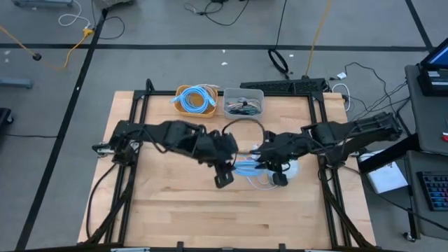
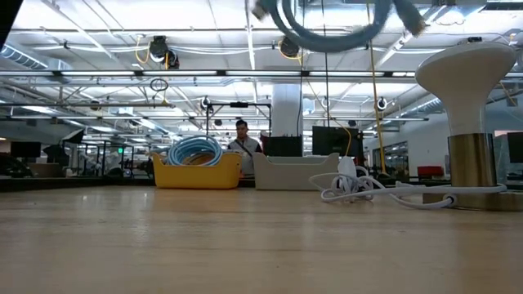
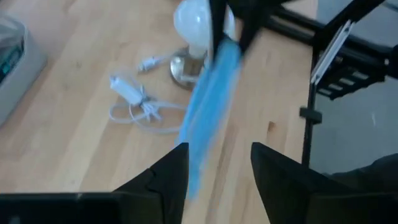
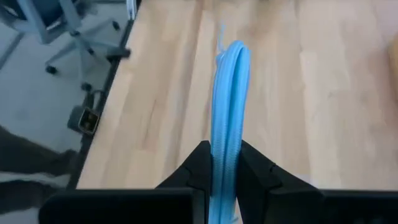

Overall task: Pick & Place USB Port
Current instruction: Put the blue HDMI cable into the yellow bin

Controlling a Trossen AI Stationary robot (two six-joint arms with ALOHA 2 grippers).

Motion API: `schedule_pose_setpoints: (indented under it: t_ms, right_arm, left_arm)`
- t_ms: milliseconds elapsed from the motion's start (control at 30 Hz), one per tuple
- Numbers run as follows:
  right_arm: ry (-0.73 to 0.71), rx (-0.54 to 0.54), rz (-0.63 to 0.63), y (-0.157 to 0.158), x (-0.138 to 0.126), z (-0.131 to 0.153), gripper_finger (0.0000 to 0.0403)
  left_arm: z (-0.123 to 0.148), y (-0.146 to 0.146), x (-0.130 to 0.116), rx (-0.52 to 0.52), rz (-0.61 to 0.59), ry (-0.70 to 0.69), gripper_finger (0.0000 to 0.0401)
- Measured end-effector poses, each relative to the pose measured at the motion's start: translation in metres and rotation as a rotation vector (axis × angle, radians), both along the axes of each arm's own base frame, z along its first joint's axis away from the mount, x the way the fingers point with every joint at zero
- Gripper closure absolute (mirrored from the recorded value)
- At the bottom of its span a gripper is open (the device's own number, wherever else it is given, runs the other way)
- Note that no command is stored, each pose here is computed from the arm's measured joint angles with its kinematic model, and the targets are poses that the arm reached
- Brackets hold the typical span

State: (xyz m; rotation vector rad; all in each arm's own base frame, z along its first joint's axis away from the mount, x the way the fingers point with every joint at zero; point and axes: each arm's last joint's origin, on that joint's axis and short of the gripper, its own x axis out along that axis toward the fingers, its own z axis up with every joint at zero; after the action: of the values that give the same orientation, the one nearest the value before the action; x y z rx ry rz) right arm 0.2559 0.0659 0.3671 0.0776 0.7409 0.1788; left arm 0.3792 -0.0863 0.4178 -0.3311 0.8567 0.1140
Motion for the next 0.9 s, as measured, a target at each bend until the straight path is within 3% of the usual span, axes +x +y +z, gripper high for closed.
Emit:
schedule_pose_setpoints:
  t_ms: [167, 333, 667, 900]
  right_arm:
    - [-0.064, 0.006, 0.031, 0.009, -0.001, 0.013, 0.0369]
    - [-0.049, -0.029, 0.014, 0.012, -0.003, 0.011, 0.0369]
    - [-0.049, -0.032, -0.008, 0.007, 0.004, 0.008, 0.0369]
    - [0.002, -0.013, 0.001, 0.010, 0.018, -0.005, 0.0369]
  left_arm:
    - [0.001, 0.011, 0.003, 0.021, -0.050, -0.011, 0.0205]
    - [-0.001, 0.017, 0.006, -0.032, -0.094, -0.003, 0.0193]
    - [0.004, 0.015, 0.012, -0.043, -0.136, -0.078, 0.0192]
    - [-0.018, 0.009, 0.028, -0.063, -0.198, -0.012, 0.0192]
